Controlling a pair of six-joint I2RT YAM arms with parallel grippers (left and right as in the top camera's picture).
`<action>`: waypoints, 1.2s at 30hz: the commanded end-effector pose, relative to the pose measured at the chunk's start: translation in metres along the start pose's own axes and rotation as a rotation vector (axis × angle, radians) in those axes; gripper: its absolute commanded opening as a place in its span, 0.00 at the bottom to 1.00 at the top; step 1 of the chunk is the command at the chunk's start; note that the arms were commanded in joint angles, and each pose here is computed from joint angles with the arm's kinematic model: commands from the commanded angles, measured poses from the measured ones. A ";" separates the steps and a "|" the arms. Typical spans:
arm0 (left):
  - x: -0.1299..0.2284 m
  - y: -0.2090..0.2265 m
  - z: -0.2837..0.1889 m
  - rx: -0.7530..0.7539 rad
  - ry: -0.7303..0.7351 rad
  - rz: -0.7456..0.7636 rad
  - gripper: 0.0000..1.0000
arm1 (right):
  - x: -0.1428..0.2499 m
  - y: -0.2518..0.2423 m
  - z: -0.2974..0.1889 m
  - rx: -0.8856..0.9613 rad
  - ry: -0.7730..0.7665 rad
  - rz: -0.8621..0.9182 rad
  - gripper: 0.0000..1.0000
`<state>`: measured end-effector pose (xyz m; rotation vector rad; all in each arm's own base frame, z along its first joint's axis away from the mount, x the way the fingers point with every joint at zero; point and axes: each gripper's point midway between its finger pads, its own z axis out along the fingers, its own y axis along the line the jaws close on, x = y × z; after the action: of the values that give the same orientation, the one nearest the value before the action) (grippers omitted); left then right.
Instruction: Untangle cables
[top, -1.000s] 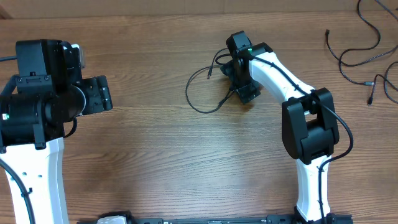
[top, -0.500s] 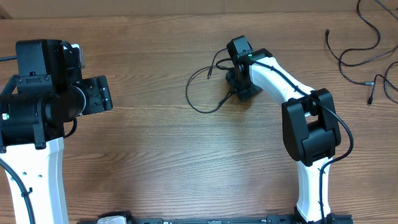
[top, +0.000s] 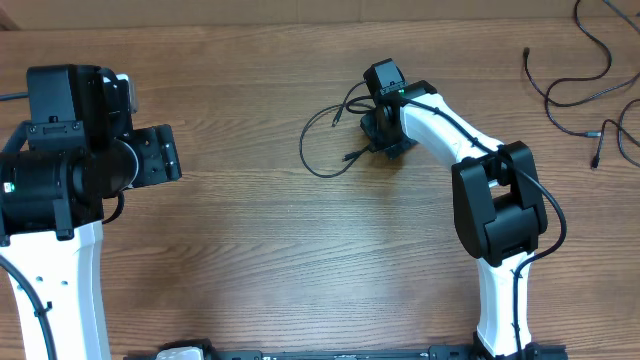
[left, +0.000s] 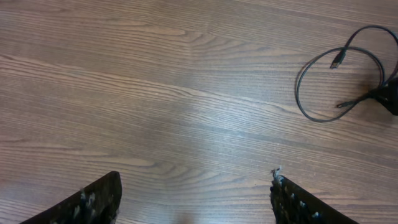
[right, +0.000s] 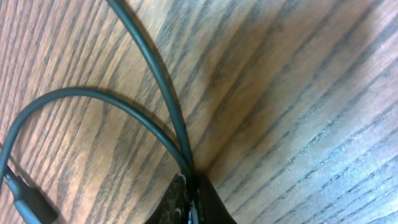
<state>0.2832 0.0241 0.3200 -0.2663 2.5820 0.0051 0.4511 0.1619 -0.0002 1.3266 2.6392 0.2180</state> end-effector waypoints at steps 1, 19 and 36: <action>-0.003 -0.003 -0.009 0.015 -0.029 0.023 0.76 | 0.009 -0.033 0.044 0.111 0.033 -0.134 0.04; -0.011 -0.004 -0.009 0.018 -0.061 0.025 0.77 | -0.052 0.069 -0.172 -0.260 -0.334 -0.534 0.04; -0.017 -0.006 -0.007 0.030 -0.075 0.018 0.75 | -0.088 0.050 -0.265 -0.411 -0.409 -0.556 0.34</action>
<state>0.2938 0.0248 0.3267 -0.2558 2.5318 0.0044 0.4779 0.0915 0.2876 0.4861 2.2697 0.2594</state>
